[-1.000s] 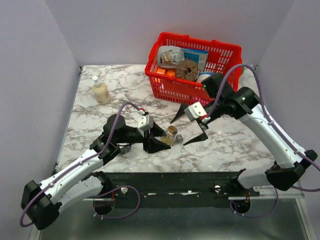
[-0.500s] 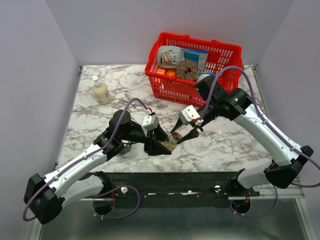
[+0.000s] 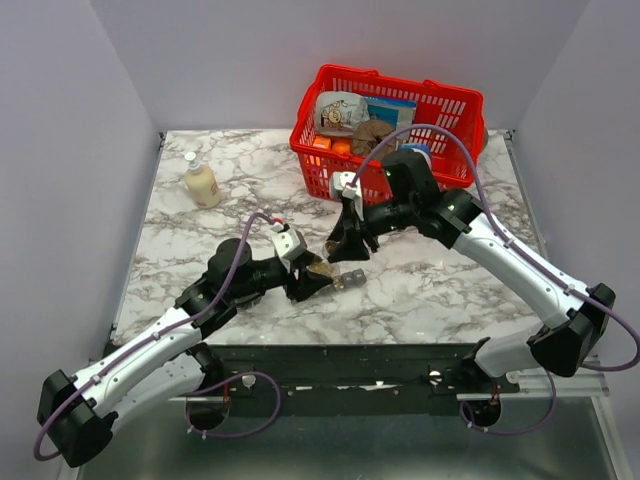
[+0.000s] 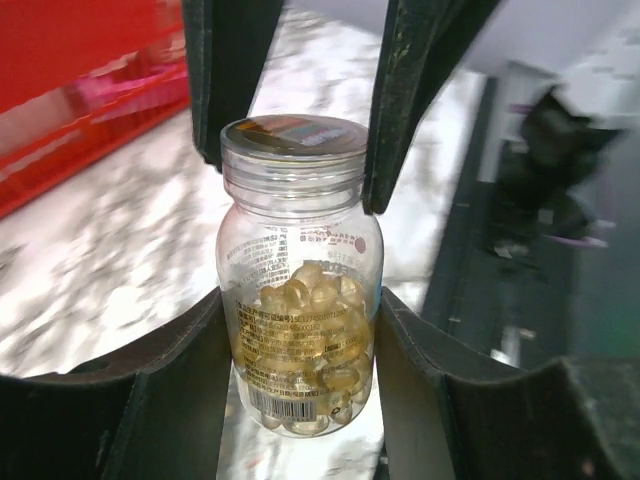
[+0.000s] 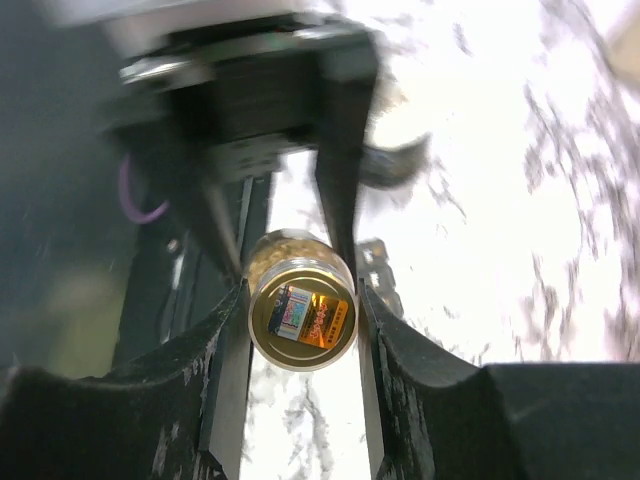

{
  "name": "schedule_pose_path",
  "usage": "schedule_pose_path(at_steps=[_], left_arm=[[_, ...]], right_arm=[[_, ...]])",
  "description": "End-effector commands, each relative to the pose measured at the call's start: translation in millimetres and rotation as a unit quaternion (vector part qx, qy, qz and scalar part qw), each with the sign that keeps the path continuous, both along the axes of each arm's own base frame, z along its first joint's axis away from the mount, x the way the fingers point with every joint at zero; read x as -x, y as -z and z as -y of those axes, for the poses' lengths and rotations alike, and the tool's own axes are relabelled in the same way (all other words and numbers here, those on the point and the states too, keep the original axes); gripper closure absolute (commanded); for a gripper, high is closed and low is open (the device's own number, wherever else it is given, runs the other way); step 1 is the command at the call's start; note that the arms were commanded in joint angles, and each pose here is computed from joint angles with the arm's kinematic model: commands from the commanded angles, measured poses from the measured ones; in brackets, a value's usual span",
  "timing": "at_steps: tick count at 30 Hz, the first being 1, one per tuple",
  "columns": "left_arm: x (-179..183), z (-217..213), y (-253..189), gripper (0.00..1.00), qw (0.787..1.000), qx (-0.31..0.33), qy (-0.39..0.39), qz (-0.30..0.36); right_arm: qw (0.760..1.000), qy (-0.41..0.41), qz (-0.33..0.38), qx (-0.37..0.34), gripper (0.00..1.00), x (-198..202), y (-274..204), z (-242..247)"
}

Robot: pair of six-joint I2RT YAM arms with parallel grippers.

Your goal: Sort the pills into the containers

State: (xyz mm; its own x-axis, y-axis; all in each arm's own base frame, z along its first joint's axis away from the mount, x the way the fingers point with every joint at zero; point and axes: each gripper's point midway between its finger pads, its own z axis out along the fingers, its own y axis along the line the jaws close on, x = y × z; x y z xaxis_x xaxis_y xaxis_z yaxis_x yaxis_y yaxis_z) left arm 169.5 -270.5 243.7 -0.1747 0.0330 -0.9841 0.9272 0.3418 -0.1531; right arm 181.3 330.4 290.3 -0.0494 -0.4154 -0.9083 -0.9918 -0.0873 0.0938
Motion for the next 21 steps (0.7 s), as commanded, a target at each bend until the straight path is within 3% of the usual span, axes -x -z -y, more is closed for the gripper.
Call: schedule_pose_path(at_steps=[1, 4, 6, 7, 8, 11, 13, 17, 19, 21], left_arm=[[-66, -40, -101, 1.00, 0.958, 0.116, -0.216, 0.149], [-66, -34, -89, 1.00, 0.964, 0.105, -0.204, 0.137], [-61, -27, -77, 1.00, 0.971, 0.094, -0.180, 0.127], [-59, -25, -71, 1.00, 0.974, 0.087, -0.172, 0.121], [-56, -22, -67, 1.00, 0.977, 0.081, -0.159, 0.117], [-40, -12, -48, 1.00, 0.988, 0.053, -0.104, 0.098], [-24, -8, -35, 1.00, 0.994, 0.036, -0.059, 0.081], [2, -9, -31, 1.00, 0.998, 0.030, 0.001, 0.064], [14, -10, -32, 1.00, 0.997, 0.030, 0.028, 0.059], [32, -8, -37, 1.00, 0.994, 0.036, 0.083, 0.055]], right_arm=[[0.967, 0.187, -0.138, 0.101, 0.82, -30, 72, 2], [0.968, 0.171, -0.162, 0.083, 0.82, -26, 65, -6], [0.974, 0.148, -0.161, 0.063, 0.73, -23, 49, -12], [0.976, 0.136, -0.161, 0.061, 0.66, -21, 45, -13], [0.982, 0.099, -0.156, 0.048, 0.47, -13, 35, -15], [0.992, 0.044, -0.116, 0.005, 0.10, -6, -7, -13], [0.996, 0.030, -0.083, -0.015, 0.01, -8, -30, -5], [0.996, -0.058, 0.042, -0.046, 0.00, 7, -55, 16], [0.992, -0.099, 0.066, -0.051, 0.00, 28, -55, 29], [0.970, -0.174, 0.149, -0.079, 0.00, 44, -53, 37]])
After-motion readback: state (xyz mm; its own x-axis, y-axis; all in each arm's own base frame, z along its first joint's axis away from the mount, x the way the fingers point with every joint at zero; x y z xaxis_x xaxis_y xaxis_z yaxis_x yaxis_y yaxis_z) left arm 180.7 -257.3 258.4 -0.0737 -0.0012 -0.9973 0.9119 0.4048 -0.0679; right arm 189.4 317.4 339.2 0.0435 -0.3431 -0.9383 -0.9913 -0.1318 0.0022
